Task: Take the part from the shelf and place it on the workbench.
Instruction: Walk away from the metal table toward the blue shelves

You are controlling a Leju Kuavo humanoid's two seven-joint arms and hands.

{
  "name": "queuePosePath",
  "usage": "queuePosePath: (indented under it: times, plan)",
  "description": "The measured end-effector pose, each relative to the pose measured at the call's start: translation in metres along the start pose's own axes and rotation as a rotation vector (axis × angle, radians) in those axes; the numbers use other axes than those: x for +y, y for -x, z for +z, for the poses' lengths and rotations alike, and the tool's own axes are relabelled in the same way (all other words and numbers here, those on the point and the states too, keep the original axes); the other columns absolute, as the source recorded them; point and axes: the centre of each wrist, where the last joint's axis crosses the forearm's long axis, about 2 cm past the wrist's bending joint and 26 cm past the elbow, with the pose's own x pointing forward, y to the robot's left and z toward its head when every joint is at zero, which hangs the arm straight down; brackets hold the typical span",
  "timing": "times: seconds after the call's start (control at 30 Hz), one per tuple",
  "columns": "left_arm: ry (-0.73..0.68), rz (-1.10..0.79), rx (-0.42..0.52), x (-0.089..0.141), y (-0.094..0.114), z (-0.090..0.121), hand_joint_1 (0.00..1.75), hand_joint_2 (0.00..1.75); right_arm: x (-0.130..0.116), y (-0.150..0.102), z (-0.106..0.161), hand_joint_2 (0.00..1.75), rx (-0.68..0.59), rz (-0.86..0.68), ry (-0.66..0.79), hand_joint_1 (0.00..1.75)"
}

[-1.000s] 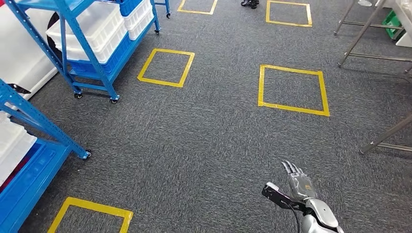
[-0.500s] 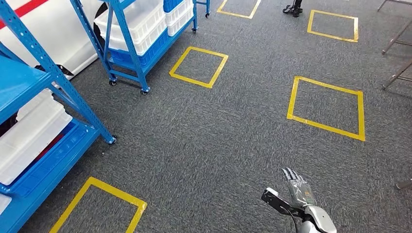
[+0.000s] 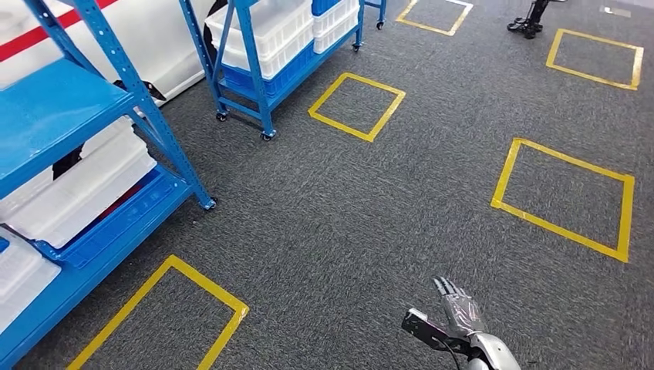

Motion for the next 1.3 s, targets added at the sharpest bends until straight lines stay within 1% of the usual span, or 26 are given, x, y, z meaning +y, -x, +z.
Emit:
queuePosePath:
  times: [0.17,0.27,0.47,0.57,0.73,1.17,1.3]
  plan:
    - [0.005,0.063,0.017,-0.002,-0.001,0.000,0.00,0.00,-0.007,-0.006,-0.009,0.00,-0.010,-0.015,0.013,0.00]
    - [0.002,0.100,0.019,-0.004,-0.005,-0.001,0.00,0.00,-0.007,-0.001,-0.008,0.00,-0.003,-0.024,0.008,0.00]
    - [0.000,0.149,0.042,-0.005,-0.004,-0.001,0.00,0.00,-0.006,0.008,-0.004,0.00,0.016,-0.031,0.012,0.00]
    - [-0.002,0.159,0.048,-0.005,-0.006,-0.001,0.00,0.00,-0.006,0.011,-0.004,0.00,0.025,-0.028,0.010,0.00]
    - [-0.010,0.170,0.053,-0.005,-0.008,-0.002,0.00,0.00,-0.011,0.009,-0.010,0.00,0.019,-0.022,0.018,0.00]
    - [-0.022,0.167,0.052,-0.006,-0.010,-0.002,0.00,0.00,-0.008,0.010,-0.009,0.00,0.029,-0.021,0.006,0.00]
    - [-0.031,0.189,0.042,-0.007,-0.016,-0.004,0.00,0.00,-0.011,0.012,-0.012,0.00,0.035,-0.025,0.012,0.00]
